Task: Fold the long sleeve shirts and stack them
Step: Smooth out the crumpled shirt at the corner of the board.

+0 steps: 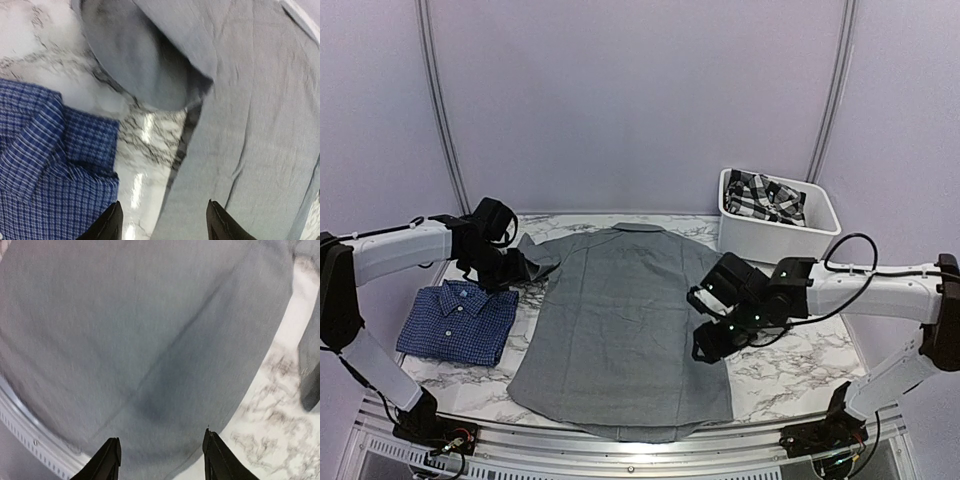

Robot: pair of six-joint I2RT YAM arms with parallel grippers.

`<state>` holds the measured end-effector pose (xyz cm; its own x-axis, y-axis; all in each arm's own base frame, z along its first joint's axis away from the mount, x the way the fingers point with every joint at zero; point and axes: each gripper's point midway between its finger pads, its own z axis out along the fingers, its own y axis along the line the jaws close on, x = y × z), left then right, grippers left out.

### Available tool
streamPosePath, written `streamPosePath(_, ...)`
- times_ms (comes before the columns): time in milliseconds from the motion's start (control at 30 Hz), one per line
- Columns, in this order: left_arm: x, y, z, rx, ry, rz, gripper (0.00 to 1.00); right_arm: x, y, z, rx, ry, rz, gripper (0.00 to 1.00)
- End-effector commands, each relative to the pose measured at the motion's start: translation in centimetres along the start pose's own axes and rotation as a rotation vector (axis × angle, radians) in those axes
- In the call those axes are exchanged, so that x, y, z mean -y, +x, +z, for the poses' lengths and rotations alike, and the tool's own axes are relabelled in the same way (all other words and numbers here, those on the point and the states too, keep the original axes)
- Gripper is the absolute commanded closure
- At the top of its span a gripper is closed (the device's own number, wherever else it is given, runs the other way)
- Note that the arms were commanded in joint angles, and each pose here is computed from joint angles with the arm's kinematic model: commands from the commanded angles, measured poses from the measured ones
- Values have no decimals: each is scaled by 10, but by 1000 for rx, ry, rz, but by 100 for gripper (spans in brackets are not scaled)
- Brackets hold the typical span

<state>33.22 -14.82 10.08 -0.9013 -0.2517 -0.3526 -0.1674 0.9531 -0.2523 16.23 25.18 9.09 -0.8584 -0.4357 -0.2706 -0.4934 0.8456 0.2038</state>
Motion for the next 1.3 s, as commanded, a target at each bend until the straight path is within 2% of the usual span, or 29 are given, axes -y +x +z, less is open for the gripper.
streamPosePath(0, -23, -70, -10, 227, -16, -116, 41, 10, -85, -13, 289, 83, 11, 47)
streamPosePath(100, -30, -99, -7, 293, 46, -195, 41, 12, -110, -13, 369, 68, 29, 46)
streamPosePath(233, -14, -119, 10, 286, 94, -161, 41, 13, -134, -11, 427, 67, 13, 45)
streamPosePath(367, -35, -133, 23, 336, 0, -219, 42, 5, -151, -11, 456, 45, -11, 45)
streamPosePath(600, -79, -157, 33, 399, -125, -302, 50, 0, -155, -10, 469, 20, -23, 45)
streamPosePath(800, -77, -166, 60, 343, -86, -291, 53, 0, -156, -9, 475, 15, -24, 45)
streamPosePath(967, -81, -166, 79, 312, -98, -302, 62, -3, -164, -13, 498, 9, -29, 44)
streamPosePath(1067, -84, -165, 87, 304, -108, -308, 63, -6, -168, -15, 508, 3, -27, 44)
streamPosePath(1167, -83, -167, 92, 298, -104, -305, 72, -8, -169, -16, 514, -7, -27, 44)
streamPosePath(1267, -82, -173, 84, 321, -106, -302, 92, -6, -169, -16, 511, -3, -24, 44)
